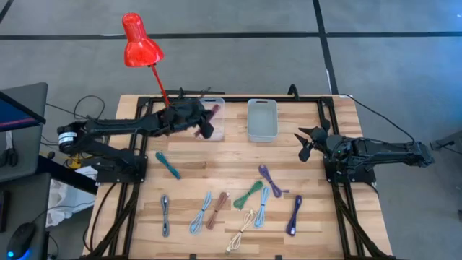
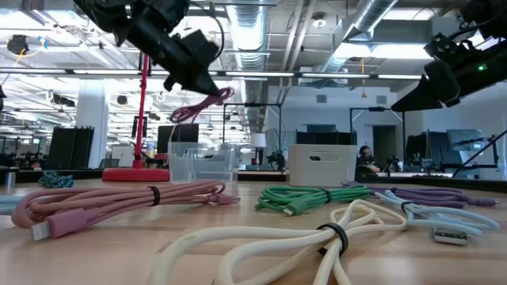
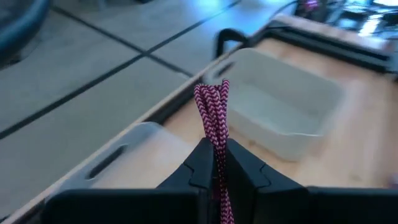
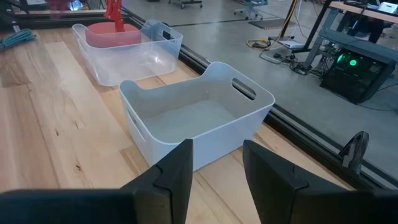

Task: Pick & Place USB Port
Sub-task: Put the pink patterned USB cable into the transparent bin

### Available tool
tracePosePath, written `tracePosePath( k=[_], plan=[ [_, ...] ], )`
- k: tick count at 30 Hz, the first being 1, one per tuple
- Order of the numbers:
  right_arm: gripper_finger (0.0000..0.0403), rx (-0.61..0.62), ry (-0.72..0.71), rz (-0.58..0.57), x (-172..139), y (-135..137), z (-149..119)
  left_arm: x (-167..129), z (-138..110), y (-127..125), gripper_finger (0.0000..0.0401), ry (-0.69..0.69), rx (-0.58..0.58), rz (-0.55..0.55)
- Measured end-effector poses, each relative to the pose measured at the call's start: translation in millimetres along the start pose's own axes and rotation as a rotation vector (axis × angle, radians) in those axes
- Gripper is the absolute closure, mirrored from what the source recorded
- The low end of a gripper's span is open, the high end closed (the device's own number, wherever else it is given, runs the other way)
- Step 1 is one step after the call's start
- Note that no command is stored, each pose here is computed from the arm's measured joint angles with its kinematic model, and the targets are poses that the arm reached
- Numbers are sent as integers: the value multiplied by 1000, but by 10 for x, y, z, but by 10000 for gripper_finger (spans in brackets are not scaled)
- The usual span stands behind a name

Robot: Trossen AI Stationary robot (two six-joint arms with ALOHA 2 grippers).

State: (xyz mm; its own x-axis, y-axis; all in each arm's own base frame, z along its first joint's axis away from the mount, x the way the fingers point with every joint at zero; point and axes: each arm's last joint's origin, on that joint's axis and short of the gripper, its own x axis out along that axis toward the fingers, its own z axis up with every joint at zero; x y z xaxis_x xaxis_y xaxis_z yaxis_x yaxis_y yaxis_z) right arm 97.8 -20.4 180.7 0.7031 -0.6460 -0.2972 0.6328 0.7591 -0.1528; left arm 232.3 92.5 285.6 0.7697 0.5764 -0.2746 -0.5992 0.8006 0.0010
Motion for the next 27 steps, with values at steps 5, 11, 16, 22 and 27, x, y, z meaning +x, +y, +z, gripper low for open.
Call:
tracePosePath(
  k=[5,11,16,22,27],
  plan=[
    [269,0,0,0,0,0,0,168,-37,206,380,12,-26,53],
    [269,1,-1,0,0,0,1,433,-103,362,380,-16,-55,58],
    [269,0,0,0,0,0,0,602,-256,450,380,53,-57,81],
    [269,0,-1,0,0,-1,1,711,-371,507,380,104,-88,67],
    [269,0,0,0,0,0,0,752,-418,529,380,124,-89,74]
  ],
)
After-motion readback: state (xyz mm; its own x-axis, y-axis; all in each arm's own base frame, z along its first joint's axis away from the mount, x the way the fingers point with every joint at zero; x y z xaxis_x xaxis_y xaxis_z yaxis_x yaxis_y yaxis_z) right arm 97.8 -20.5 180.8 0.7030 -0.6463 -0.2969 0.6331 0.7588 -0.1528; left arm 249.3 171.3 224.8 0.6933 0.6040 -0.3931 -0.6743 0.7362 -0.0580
